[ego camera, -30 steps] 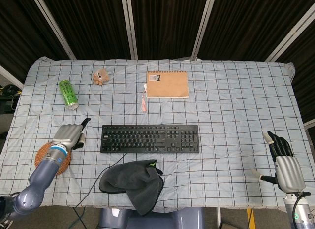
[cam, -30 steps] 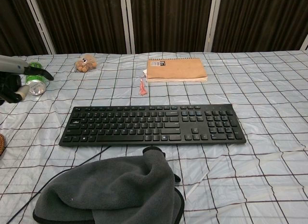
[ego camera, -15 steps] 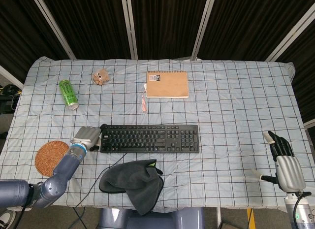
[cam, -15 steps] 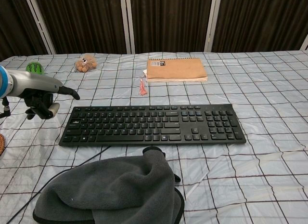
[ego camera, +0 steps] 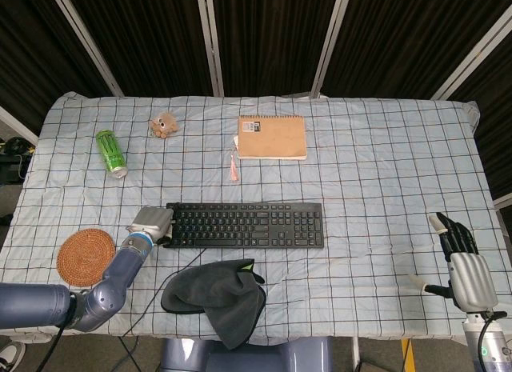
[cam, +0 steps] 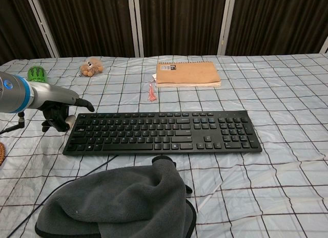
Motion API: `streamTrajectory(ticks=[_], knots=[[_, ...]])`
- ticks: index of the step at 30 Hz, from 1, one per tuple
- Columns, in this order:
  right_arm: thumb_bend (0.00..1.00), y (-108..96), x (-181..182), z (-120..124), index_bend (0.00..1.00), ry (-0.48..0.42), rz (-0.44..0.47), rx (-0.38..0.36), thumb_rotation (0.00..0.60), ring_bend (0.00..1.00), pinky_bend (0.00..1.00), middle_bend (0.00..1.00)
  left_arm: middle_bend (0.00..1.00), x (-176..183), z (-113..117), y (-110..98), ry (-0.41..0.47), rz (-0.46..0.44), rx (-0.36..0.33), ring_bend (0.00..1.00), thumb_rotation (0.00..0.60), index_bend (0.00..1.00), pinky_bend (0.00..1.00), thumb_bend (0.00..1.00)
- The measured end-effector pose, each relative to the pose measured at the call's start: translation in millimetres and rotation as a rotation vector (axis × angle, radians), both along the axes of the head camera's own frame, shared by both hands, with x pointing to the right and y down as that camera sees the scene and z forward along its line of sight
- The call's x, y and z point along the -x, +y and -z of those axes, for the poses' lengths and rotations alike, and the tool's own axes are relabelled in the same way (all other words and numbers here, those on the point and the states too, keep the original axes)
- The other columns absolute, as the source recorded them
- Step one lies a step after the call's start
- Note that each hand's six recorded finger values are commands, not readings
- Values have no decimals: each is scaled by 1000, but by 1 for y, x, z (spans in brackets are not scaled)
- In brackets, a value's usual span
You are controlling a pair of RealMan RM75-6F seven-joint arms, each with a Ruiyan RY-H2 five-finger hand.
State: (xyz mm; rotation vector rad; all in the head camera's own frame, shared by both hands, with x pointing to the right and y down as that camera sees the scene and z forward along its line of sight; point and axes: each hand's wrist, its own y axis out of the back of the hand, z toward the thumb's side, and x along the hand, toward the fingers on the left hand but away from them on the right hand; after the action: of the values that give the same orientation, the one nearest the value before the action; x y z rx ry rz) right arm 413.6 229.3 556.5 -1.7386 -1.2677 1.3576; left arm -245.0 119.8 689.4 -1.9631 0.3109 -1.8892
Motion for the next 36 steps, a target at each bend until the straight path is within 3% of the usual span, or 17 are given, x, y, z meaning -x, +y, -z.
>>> streamTrajectory(ticks=[36], knots=[[73,-1,-1,0,0,-9,-14,4,600,0,0,0,942,-4,-13,4,-34,-5,46,775,600,64,537,790]])
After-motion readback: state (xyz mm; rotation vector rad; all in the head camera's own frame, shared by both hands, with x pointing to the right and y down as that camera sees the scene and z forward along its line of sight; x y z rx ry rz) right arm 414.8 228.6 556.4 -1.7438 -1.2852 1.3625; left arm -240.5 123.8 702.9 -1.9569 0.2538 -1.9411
